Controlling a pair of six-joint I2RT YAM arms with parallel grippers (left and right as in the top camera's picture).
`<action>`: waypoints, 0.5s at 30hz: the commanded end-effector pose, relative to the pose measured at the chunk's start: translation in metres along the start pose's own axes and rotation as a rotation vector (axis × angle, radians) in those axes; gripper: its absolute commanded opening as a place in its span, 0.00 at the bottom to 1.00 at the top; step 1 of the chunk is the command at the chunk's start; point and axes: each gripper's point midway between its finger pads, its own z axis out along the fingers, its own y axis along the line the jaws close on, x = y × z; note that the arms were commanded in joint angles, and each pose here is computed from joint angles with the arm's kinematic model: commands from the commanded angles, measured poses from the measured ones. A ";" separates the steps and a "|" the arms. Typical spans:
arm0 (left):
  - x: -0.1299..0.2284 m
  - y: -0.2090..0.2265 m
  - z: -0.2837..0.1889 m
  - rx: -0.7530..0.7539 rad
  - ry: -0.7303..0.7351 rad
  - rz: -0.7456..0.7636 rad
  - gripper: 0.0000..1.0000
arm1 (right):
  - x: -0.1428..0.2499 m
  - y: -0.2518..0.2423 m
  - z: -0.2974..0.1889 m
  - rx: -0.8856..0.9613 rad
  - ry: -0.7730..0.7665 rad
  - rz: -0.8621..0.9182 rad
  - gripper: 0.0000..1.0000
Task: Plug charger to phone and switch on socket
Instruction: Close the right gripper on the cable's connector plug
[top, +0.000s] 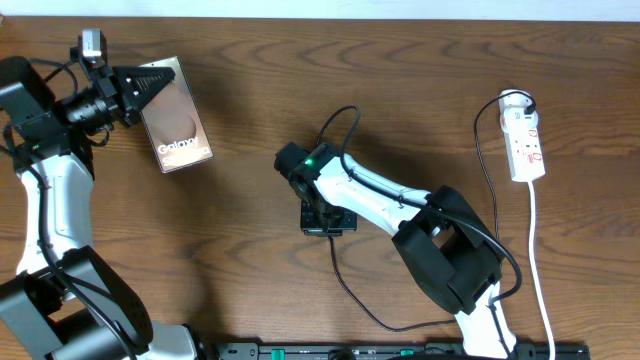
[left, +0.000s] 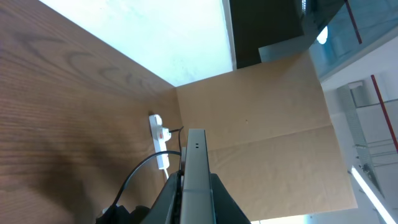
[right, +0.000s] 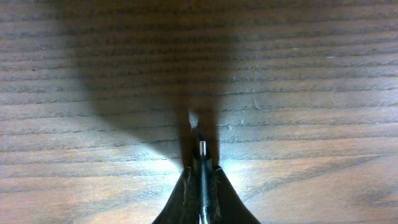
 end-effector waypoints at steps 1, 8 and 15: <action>0.002 -0.005 -0.001 0.017 0.019 0.022 0.07 | 0.002 -0.001 0.001 0.011 -0.007 -0.005 0.01; 0.002 -0.005 -0.001 0.017 0.019 0.022 0.07 | 0.007 0.000 0.001 0.005 0.015 -0.005 0.01; 0.002 -0.005 -0.001 0.017 0.020 0.022 0.07 | 0.016 -0.001 0.005 0.019 0.037 -0.018 0.01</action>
